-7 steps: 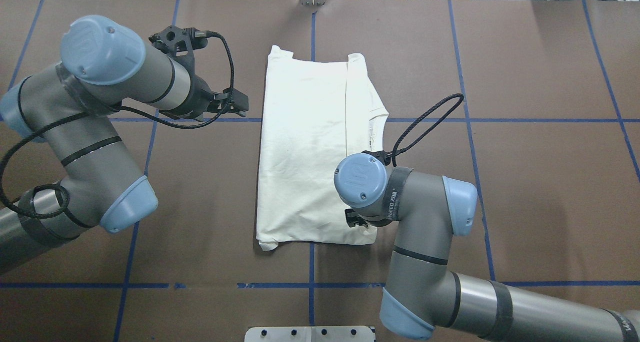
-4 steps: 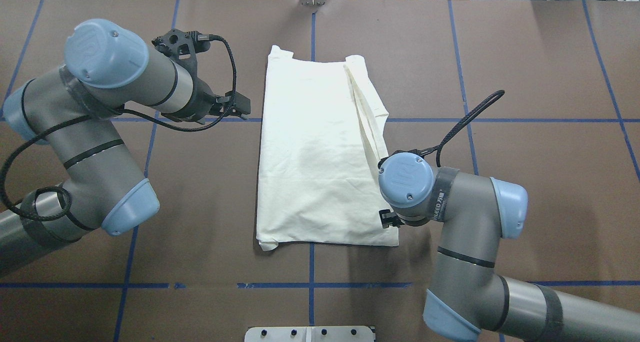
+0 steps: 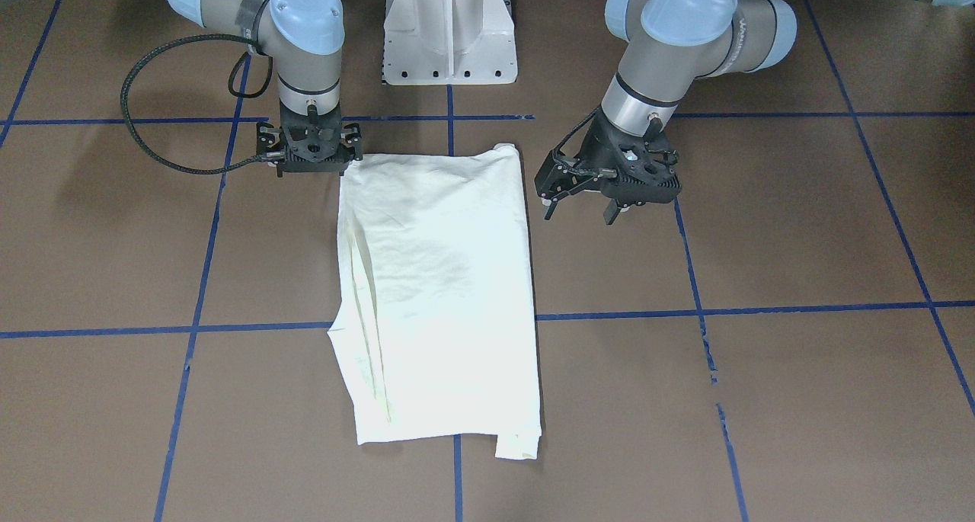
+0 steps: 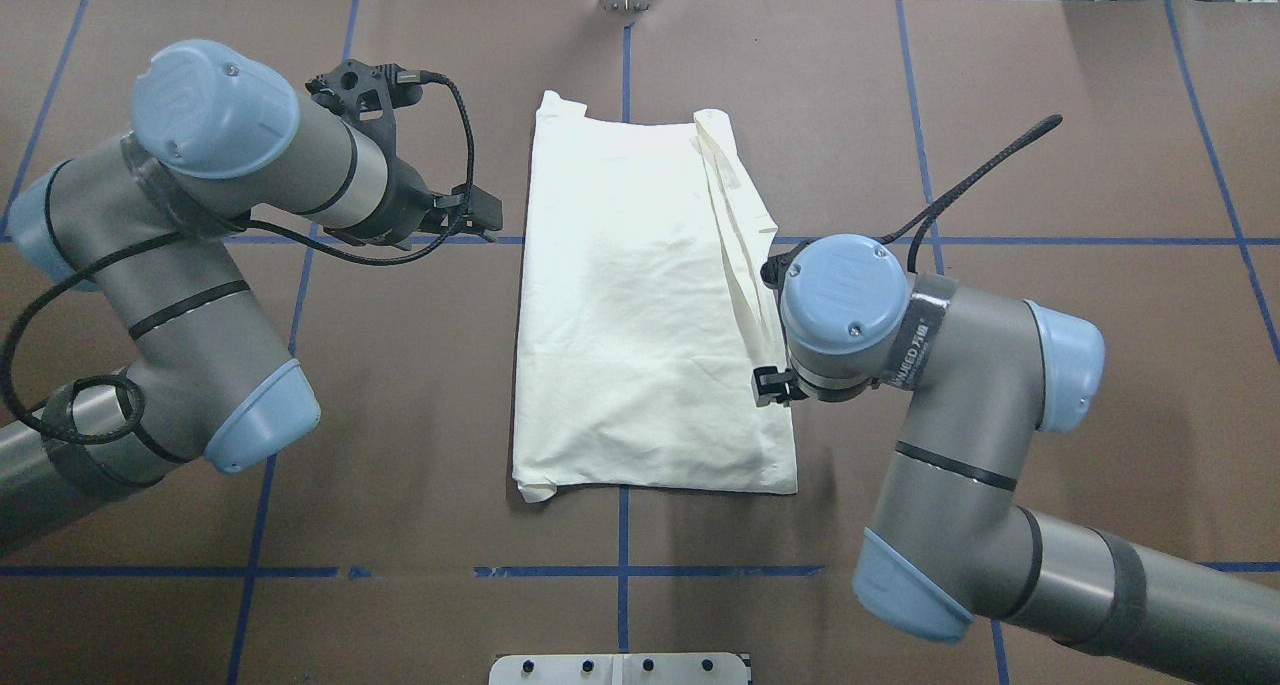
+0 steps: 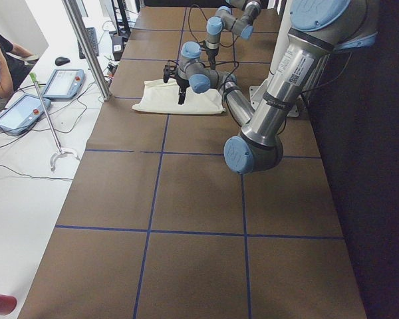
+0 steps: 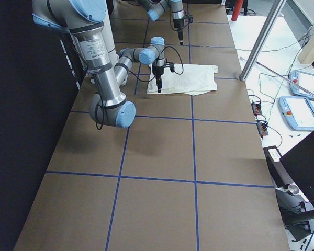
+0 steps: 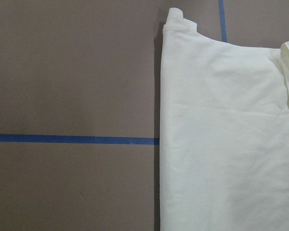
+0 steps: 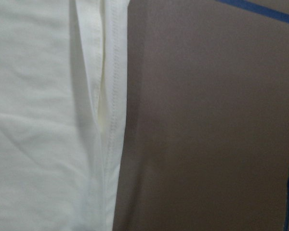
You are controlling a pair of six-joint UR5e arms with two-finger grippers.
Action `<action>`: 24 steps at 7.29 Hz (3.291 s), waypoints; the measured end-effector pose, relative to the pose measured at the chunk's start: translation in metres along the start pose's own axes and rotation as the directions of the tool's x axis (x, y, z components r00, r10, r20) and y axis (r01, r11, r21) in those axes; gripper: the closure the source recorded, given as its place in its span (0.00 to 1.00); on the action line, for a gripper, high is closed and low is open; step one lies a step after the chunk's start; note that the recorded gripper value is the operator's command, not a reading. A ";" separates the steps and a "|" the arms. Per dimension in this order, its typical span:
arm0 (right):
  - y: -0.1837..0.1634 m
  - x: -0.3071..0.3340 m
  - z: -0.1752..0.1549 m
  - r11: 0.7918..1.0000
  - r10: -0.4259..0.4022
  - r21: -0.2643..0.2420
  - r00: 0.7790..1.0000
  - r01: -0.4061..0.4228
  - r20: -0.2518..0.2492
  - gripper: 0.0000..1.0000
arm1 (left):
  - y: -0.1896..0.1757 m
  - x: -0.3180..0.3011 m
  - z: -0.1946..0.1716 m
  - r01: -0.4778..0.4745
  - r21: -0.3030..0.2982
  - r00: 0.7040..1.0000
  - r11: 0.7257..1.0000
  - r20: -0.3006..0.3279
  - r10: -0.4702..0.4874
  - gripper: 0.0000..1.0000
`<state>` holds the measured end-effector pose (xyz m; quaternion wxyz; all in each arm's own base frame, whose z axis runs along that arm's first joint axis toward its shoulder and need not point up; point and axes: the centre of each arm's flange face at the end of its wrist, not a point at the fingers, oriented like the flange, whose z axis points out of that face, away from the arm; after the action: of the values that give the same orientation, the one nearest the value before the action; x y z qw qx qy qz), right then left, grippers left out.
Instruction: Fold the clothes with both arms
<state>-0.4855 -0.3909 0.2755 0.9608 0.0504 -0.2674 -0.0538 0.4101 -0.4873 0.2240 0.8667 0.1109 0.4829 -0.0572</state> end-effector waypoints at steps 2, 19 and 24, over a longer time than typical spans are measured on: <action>-0.060 -0.025 0.018 0.999 0.034 0.032 0.999 -0.034 0.008 0.00 | 0.000 -0.001 0.001 -0.004 -0.001 1.000 1.000 0.002 0.004 0.00; -0.136 0.070 -0.009 0.999 0.021 0.044 0.987 -0.029 0.158 0.00 | 0.063 0.036 0.035 0.221 -0.117 0.974 0.968 -0.019 -0.225 0.01; -0.065 0.086 -0.062 0.993 0.106 0.009 0.947 -0.114 0.304 0.00 | 0.214 0.074 0.091 0.458 -0.139 0.889 0.878 0.106 -0.446 0.17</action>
<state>-0.3851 -0.4624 0.2579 0.9091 0.0394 -0.4146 -0.0035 0.5684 -0.3021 0.2366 0.8519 -0.0769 0.4675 -0.2229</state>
